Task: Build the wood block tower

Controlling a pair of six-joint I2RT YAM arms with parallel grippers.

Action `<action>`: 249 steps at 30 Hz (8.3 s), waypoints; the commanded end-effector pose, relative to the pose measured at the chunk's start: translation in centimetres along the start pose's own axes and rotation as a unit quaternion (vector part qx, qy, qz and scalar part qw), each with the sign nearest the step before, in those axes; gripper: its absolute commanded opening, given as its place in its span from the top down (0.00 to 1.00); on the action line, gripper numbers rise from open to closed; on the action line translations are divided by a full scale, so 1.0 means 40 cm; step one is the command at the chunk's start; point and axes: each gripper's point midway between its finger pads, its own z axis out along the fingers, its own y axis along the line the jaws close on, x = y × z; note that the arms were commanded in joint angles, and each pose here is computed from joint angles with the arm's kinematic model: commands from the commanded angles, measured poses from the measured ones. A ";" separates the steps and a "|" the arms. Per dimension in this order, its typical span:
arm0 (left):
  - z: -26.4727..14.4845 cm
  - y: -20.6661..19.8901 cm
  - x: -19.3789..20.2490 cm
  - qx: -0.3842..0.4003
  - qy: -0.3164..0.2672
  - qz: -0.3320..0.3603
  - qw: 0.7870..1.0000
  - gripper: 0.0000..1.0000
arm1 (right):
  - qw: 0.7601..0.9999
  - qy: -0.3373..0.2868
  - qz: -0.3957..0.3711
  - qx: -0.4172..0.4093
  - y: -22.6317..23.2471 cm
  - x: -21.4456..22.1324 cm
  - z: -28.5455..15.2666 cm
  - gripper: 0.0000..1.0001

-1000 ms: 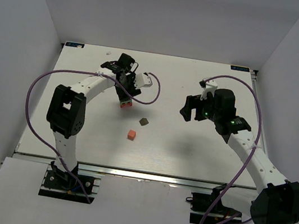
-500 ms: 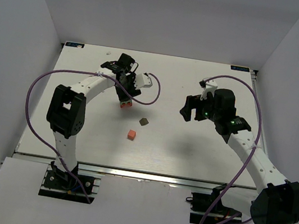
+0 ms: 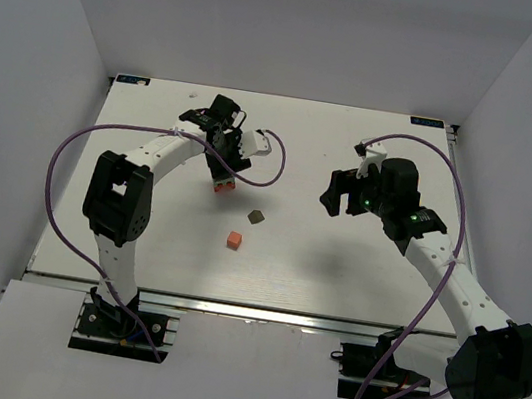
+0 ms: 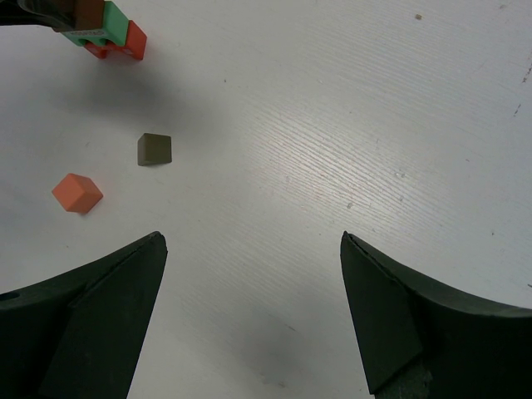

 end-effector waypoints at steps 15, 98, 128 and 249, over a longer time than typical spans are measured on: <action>-0.120 0.069 -0.128 -0.045 -0.088 0.002 0.995 0.17 | 0.999 -0.022 -0.016 -0.029 0.025 -0.042 -0.010 0.11; -0.422 -0.503 -0.409 0.094 -0.446 -0.037 0.889 1.00 | 0.975 -0.099 0.124 -0.157 0.180 -0.069 -0.154 0.11; -0.525 -0.301 -0.470 -0.066 -0.442 -0.146 0.883 1.00 | 0.962 -0.079 0.179 -0.192 0.217 -0.108 -0.129 0.11; -0.087 0.021 -0.028 -0.218 0.048 -0.725 0.651 0.91 | 0.988 0.020 0.141 0.052 -0.016 0.057 -0.052 0.11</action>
